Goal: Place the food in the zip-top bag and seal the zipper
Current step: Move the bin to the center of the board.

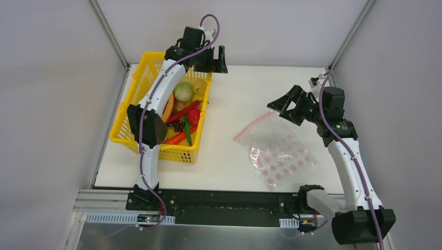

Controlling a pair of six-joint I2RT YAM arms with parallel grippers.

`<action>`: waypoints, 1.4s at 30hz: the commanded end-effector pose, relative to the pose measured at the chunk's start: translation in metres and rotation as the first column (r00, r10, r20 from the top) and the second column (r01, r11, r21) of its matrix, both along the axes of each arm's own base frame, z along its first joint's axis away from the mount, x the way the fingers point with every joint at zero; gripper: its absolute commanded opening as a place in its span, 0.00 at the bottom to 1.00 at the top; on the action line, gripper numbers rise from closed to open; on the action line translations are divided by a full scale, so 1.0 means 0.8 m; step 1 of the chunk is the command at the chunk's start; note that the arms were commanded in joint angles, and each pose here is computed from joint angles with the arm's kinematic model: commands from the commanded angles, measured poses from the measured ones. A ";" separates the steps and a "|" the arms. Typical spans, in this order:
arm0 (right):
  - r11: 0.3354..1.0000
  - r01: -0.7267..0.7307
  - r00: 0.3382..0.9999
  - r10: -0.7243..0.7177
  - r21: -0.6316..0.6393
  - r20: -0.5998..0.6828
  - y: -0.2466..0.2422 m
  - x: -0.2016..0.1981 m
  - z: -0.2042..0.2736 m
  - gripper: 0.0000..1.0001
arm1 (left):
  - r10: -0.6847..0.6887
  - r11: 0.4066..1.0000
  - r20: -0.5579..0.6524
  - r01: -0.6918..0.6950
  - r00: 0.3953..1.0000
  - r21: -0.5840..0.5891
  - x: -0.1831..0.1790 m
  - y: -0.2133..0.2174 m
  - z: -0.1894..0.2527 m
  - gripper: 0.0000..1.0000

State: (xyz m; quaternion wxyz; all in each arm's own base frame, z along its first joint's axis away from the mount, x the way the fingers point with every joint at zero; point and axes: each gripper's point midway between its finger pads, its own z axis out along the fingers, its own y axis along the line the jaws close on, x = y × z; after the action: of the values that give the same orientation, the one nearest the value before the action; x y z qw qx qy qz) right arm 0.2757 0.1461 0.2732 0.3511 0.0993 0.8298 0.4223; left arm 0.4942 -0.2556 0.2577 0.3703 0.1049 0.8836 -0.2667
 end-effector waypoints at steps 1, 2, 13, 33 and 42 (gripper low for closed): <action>0.994 0.085 0.996 -0.082 -0.064 0.045 -0.018 0.004 0.002 0.98 | -0.229 0.972 0.067 0.232 0.971 -0.045 -0.043 -0.082 0.035 0.93; 0.992 0.104 0.993 -0.100 -0.071 0.054 -0.021 0.006 0.002 0.98 | -0.264 0.963 0.081 0.268 0.961 -0.041 -0.049 -0.096 0.036 0.93; 0.997 0.068 0.997 -0.067 -0.048 0.034 -0.015 -0.008 -0.012 0.98 | -0.289 0.954 0.241 0.300 0.926 -0.009 -0.084 -0.116 0.103 0.95; 0.941 -0.318 0.939 0.329 0.113 -0.096 0.118 -0.067 -0.083 0.98 | 0.057 0.979 0.321 0.009 0.945 -0.202 -0.379 0.113 0.101 0.98; 0.949 -0.231 0.952 0.266 0.213 -0.152 0.187 -0.061 -0.115 0.98 | -0.169 0.963 0.246 0.213 0.954 -0.163 -0.488 0.133 0.046 0.97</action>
State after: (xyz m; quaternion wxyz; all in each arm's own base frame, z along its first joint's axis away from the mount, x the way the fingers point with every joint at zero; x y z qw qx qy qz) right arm 0.2013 0.2739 0.1677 0.1705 0.0117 0.8535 0.4924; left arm 0.1400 -0.1455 0.2886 0.4763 0.1323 0.8046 -0.3292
